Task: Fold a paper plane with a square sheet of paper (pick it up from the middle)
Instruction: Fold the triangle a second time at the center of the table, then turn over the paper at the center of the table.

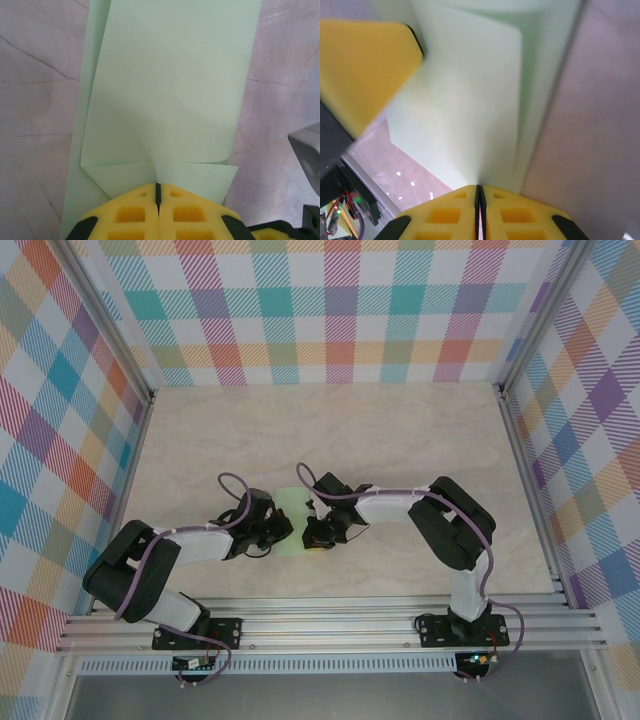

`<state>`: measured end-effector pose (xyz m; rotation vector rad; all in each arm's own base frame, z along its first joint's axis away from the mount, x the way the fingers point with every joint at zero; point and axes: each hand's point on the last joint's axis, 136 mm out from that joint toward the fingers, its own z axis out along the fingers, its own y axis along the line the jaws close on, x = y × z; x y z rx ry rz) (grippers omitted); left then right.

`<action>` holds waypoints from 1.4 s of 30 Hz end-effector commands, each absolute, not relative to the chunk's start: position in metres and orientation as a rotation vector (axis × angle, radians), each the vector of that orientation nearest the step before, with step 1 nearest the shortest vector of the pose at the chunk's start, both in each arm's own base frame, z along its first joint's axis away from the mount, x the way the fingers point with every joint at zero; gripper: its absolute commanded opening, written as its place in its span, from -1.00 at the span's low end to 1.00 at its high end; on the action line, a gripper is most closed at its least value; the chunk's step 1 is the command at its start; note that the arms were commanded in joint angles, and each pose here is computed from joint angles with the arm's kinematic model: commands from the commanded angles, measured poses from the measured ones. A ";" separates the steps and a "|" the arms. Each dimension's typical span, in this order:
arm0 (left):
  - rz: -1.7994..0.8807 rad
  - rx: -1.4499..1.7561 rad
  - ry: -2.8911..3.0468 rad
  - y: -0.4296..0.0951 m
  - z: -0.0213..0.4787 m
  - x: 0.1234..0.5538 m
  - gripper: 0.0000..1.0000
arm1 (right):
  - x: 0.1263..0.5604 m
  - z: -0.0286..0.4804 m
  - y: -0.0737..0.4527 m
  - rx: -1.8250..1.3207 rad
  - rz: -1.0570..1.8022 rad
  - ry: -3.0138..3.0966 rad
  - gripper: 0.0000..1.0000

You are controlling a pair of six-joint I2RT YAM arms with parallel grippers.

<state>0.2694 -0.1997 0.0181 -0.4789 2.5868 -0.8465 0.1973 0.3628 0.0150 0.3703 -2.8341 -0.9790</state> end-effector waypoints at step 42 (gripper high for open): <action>-0.681 -0.534 2.669 -0.178 0.004 0.253 -1.00 | 0.239 0.028 0.369 0.313 -1.009 -2.881 -0.12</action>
